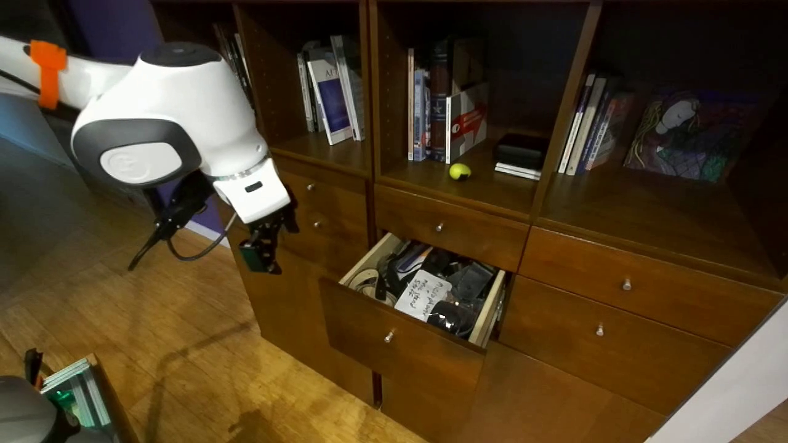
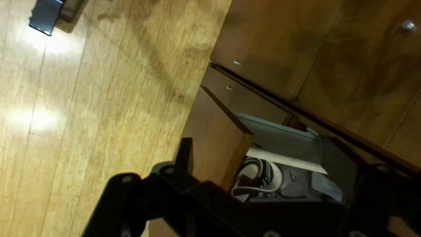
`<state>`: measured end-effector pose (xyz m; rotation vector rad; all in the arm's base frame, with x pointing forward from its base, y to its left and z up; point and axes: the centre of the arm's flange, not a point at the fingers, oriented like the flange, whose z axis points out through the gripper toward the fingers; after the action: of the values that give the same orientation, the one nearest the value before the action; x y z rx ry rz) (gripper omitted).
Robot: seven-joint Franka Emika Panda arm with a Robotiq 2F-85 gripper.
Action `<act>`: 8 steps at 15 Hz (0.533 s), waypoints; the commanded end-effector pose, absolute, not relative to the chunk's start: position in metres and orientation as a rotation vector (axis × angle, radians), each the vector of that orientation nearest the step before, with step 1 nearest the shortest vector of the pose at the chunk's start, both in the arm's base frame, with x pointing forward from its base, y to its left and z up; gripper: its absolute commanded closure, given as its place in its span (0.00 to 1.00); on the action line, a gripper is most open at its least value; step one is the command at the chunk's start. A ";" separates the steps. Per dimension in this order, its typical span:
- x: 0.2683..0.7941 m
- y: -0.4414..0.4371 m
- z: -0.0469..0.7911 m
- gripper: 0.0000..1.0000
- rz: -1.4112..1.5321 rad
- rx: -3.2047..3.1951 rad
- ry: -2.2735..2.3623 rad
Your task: Remove the belt from the open drawer and put it on top of the drawer
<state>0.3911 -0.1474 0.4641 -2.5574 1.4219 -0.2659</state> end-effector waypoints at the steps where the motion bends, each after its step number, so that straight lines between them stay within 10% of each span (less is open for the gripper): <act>1: 0.397 -0.146 0.466 0.00 -0.297 -2.560 1.414; 8: 0.431 -0.154 0.460 0.00 -0.328 -2.525 1.494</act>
<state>0.4039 -0.1463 0.4671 -2.5604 1.4144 -0.3121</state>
